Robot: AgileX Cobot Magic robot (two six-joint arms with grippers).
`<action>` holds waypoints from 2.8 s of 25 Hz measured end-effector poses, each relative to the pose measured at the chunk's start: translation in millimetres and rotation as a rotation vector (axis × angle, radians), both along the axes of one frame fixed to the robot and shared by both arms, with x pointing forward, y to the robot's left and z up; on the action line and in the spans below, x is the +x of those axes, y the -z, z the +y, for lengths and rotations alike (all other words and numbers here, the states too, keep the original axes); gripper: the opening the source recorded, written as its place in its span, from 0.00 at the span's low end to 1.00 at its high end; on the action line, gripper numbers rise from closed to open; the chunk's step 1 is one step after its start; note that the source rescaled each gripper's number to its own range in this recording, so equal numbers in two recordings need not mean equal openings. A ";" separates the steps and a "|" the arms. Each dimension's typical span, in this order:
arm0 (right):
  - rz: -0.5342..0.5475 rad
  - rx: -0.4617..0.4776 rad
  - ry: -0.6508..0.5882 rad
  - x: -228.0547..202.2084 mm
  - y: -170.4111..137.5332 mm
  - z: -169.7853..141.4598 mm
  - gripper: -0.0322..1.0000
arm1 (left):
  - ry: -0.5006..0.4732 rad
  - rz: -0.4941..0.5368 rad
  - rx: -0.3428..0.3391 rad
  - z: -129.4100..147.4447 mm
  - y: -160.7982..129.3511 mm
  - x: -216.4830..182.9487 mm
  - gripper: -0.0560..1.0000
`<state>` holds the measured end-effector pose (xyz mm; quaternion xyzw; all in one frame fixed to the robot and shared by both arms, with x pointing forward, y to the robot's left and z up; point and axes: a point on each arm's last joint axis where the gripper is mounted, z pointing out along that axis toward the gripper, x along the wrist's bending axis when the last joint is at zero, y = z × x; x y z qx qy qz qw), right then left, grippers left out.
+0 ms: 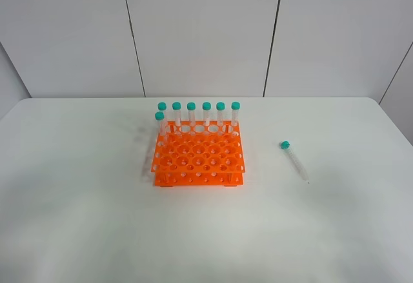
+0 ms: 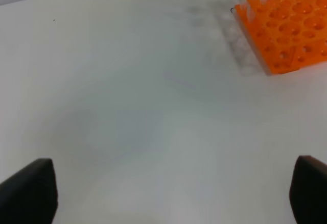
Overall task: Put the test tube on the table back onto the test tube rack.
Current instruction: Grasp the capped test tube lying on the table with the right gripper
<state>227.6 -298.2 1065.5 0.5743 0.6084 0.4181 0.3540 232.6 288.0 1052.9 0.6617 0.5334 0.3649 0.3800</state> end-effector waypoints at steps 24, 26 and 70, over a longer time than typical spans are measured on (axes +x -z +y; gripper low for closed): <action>-0.035 0.035 -0.030 15.0 -9.4 5.1 0.76 | 0.000 0.000 0.000 0.0 0.0 0.0 1.00; 0.023 0.014 -0.059 27.0 -9.3 8.1 0.76 | 0.000 0.000 0.000 0.0 0.0 0.0 1.00; 0.882 -0.189 -0.206 361.6 96.8 39.2 0.73 | 0.003 0.000 -0.004 -0.4 0.0 0.0 1.00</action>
